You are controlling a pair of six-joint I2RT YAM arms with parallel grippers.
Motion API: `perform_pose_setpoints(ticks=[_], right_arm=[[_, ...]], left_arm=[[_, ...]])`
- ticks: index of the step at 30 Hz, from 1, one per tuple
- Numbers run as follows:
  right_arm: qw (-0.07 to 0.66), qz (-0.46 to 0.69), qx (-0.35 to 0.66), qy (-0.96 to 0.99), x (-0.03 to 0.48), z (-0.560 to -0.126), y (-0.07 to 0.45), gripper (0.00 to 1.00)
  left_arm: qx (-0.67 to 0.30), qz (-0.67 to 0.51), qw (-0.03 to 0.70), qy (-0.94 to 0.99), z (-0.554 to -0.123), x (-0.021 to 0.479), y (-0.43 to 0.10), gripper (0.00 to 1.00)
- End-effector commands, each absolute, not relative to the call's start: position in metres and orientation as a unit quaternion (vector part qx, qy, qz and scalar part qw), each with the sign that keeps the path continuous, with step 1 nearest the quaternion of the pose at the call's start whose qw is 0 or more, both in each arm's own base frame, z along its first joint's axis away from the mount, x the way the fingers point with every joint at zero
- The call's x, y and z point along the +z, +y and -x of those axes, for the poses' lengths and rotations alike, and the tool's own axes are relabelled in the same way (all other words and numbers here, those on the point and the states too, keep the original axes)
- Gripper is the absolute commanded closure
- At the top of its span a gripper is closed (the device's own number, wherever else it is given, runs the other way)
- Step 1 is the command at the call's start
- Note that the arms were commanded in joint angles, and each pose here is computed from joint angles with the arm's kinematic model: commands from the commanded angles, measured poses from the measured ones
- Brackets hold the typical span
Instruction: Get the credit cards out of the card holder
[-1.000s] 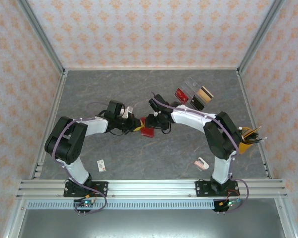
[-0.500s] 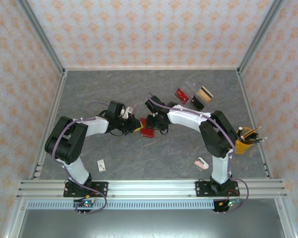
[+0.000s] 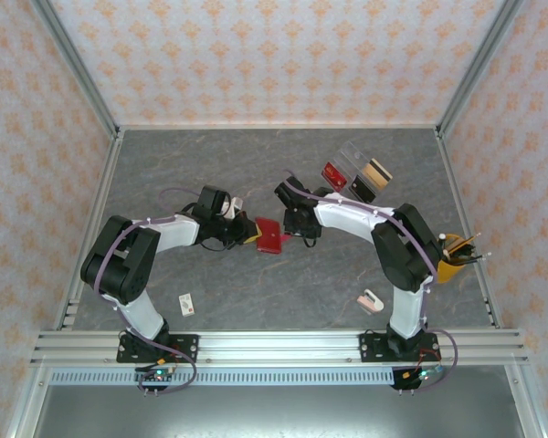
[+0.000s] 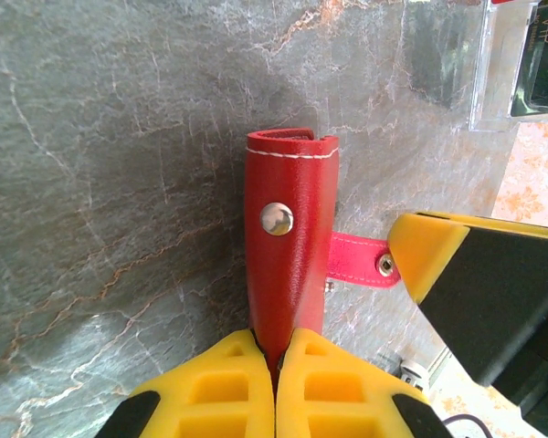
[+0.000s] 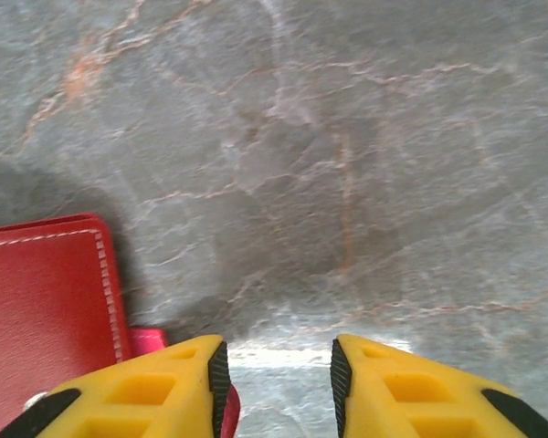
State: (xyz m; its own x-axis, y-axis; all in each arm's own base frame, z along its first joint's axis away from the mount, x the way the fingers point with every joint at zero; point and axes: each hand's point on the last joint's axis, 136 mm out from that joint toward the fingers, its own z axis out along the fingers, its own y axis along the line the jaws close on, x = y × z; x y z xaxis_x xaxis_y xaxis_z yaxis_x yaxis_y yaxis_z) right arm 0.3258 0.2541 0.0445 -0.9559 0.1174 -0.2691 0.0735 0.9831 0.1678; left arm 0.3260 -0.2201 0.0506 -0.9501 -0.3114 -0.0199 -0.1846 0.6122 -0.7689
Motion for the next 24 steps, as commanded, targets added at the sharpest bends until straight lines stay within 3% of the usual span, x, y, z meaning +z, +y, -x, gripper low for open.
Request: perform_pose_setpoints(ticks=[1, 11, 24], right_arm=[[0.128, -0.029, 0.141, 0.981, 0.054, -0.323, 0.278, 0.62], [0.104, -0.029, 0.142, 0.984, 0.042, -0.32, 0.281, 0.68], [0.07, -0.005, 0.148, 0.986, 0.041, -0.303, 0.282, 0.57]], left_arm=[[-0.406, 0.138, 0.085, 0.9, -0.327, 0.054, -0.214, 1.0], [-0.4, 0.138, 0.08, 0.903, -0.325, 0.053, -0.213, 1.0], [-0.394, 0.14, 0.08, 0.905, -0.328, 0.053, -0.213, 1.0]])
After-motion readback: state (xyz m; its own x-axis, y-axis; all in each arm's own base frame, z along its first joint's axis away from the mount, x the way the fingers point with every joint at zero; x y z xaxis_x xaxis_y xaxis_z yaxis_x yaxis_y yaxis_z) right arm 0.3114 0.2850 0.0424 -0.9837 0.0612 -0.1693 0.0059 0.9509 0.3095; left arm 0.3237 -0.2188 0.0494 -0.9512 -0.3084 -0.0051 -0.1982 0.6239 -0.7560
